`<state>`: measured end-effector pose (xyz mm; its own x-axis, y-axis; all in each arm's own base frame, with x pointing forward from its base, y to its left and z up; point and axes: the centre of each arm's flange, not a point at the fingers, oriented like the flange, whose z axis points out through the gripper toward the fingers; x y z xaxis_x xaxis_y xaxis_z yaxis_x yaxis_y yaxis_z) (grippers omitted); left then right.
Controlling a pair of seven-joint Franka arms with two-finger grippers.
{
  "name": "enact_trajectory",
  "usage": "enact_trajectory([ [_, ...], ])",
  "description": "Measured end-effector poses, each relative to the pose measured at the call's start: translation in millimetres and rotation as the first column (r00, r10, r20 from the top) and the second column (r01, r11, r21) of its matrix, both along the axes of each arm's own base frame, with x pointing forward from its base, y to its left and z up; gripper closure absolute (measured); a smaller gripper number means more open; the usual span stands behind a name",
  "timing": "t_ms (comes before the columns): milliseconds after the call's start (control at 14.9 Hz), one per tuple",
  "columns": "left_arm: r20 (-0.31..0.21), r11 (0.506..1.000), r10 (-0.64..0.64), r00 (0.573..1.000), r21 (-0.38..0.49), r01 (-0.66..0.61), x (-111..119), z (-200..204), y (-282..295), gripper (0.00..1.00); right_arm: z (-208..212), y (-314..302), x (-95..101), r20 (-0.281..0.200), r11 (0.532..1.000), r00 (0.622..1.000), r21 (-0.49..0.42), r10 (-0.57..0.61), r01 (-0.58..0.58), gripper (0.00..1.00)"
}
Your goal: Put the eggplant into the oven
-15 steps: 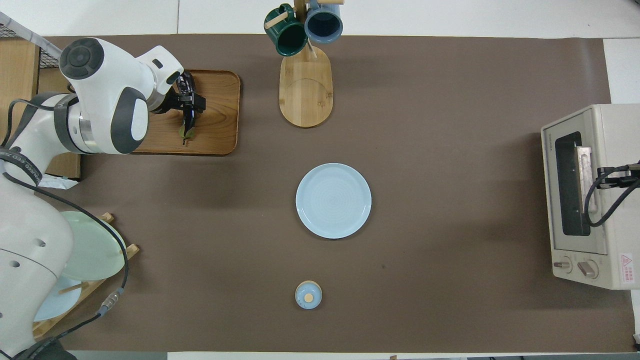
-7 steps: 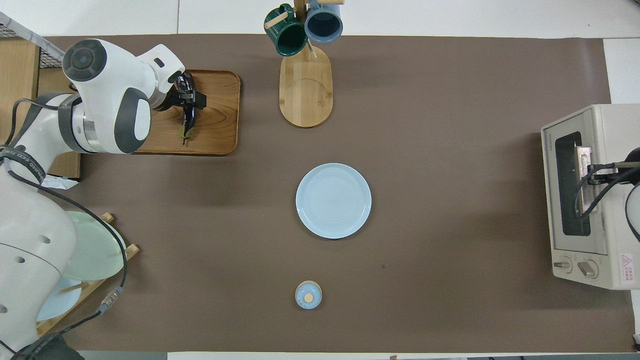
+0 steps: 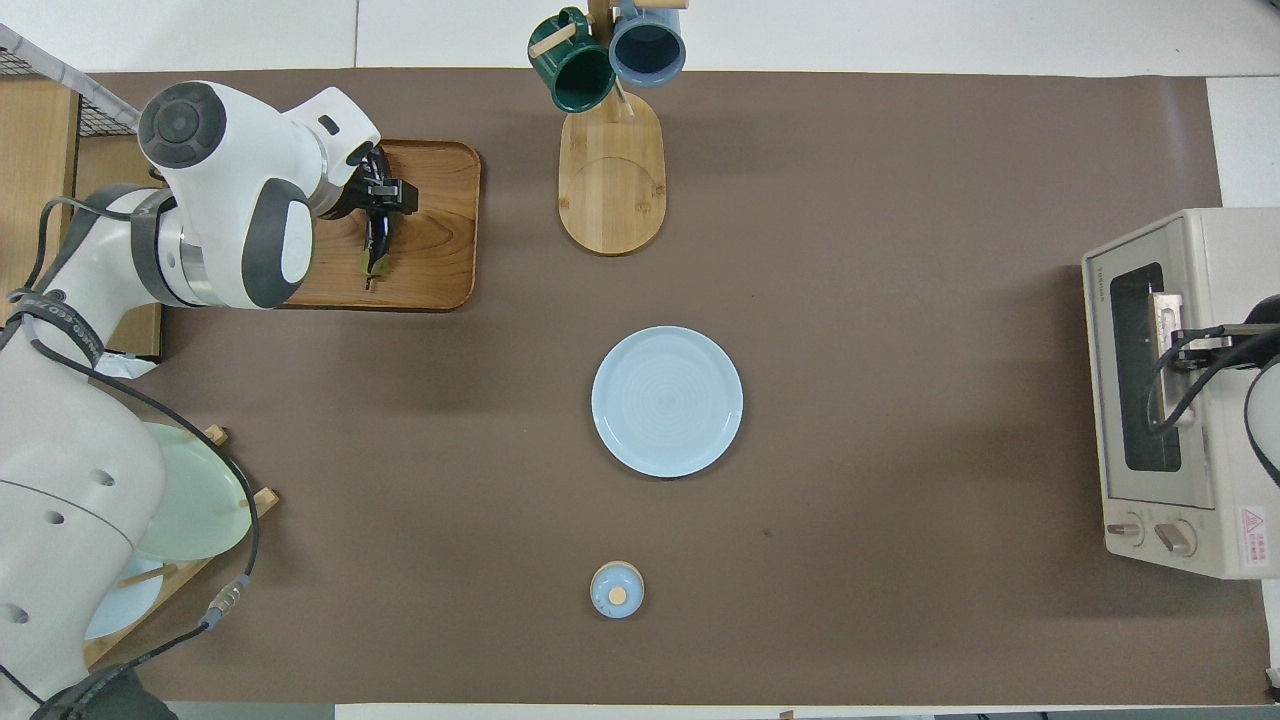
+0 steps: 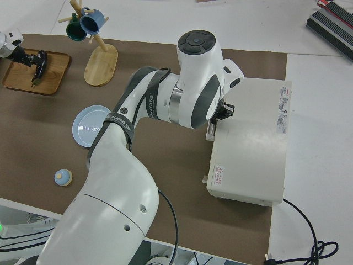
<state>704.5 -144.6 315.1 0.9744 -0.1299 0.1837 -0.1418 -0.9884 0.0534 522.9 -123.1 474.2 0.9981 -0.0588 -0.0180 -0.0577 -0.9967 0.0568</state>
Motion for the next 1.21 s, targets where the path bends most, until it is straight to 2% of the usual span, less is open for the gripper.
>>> enact_trajectory([
  [335,0.001,1.0,-0.004,1.0,0.0,0.004,-1.6,-7.2,-3.3,0.16,-10.3,38.0,2.2,-0.001,0.998,0.998,0.001,0.067,-0.067,0.99],
  [469,0.001,1.0,-0.004,1.0,0.0,0.004,-2.0,-8.2,-3.2,0.2,-21.1,59.5,7.0,0.011,0.996,0.995,0.002,0.094,-0.094,0.99],
  [736,0.002,1.0,-0.003,1.0,0.0,0.003,-1.7,-7.8,-2.5,0.66,-57.1,97.2,19.5,0.028,0.99,0.99,0.021,0.135,-0.136,0.99],
  [1004,-0.016,1.0,-0.004,1.0,0.003,0.004,0.0,0.8,-2.9,0.67,-97.0,121.9,19.7,0.053,0.989,0.988,0.024,0.144,-0.145,0.99],
  [1205,-0.065,0.999,0.017,0.998,-0.031,-0.019,-4.8,44.4,-5.9,0.67,-119.0,129.7,21.0,0.044,0.989,0.988,0.027,0.146,-0.148,0.99],
])
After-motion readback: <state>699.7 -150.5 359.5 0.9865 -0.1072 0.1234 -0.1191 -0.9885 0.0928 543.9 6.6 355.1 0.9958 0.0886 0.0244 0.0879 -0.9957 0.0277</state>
